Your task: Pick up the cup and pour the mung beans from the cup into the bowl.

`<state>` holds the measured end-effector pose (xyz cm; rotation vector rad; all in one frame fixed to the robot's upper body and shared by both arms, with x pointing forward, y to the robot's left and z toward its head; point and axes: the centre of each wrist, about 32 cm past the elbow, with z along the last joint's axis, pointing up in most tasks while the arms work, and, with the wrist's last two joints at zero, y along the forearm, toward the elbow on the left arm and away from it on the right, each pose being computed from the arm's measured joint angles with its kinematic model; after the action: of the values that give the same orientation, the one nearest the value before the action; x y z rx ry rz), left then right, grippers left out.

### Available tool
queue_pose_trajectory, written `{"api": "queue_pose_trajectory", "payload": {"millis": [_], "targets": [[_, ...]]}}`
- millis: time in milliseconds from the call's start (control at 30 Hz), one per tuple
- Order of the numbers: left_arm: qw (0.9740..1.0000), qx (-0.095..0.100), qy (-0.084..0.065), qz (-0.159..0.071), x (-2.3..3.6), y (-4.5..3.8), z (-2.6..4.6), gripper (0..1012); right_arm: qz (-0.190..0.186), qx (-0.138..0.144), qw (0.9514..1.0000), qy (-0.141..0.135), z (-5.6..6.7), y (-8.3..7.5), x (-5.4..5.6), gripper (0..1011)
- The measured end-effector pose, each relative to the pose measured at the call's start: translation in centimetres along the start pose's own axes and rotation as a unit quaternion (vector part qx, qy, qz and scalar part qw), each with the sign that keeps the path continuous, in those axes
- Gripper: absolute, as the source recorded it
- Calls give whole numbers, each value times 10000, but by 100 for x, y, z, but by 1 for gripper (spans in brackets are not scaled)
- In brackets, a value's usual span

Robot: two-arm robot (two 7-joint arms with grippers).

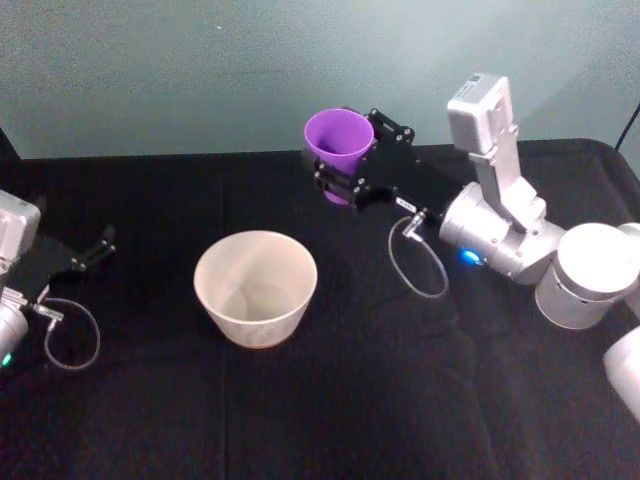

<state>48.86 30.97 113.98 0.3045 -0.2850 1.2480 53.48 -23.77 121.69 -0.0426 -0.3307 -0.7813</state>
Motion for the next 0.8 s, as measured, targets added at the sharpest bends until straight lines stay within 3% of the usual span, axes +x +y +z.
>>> {"api": "queue_pose_trajectory", "payload": {"millis": [167, 233, 267, 300, 333, 367, 400, 467, 500, 600, 633, 700, 767, 800], "targets": [[10000, 0, 0, 0, 0, 0, 0, 1000, -4, -93, 9997, -239, -14, 67, -1, 751], [10000, 0, 0, 0, 0, 0, 0, 1000, 18, -171, 9983, -564, -40, 81, -22, 751], [10000, 0, 0, 0, 0, 0, 0, 1000, 67, -238, 9959, -872, -51, 82, -34, 751], [10000, 0, 0, 0, 0, 0, 0, 1000, 67, -238, 9959, -872, -51, 82, -34, 751], [10000, 0, 0, 0, 0, 0, 0, 1000, 130, -301, 9927, -1165, -59, 81, -48, 752], [10000, 0, 0, 0, 0, 0, 0, 1000, 154, -322, 9912, -1275, -62, 80, -54, 751], [10000, 0, 0, 1, 0, 0, 0, 1000, 217, -365, 9868, -1563, -62, 78, -69, 751], [10000, 0, 0, 0, 0, 0, 0, 1000, 280, -400, 9815, -1852, -56, 78, -79, 751], [10000, 0, 0, 0, 0, 0, 0, 1000, 347, -437, 9755, -2130, -53, 77, -91, 751], [10000, 0, 0, 0, 0, 0, 0, 1000, 406, -476, 9664, -2495, -40, 75, -100, 751], [10000, 0, 0, 0, 0, 0, 0, 1000, 446, -500, 9584, -2776, -30, 71, -108, 752], [10000, 0, 0, 0, 0, 0, 0, 1000, 477, -520, 9514, -2997, -23, 66, -115, 751], [10000, 0, 0, 0, 0, 0, 0, 1000, 518, -570, 9335, -3502, -9, 60, -136, 752], [10000, 0, 0, 0, 0, 0, 0, 1000, 518, -570, 9335, -3502, -9, 60, -136, 752]]}}
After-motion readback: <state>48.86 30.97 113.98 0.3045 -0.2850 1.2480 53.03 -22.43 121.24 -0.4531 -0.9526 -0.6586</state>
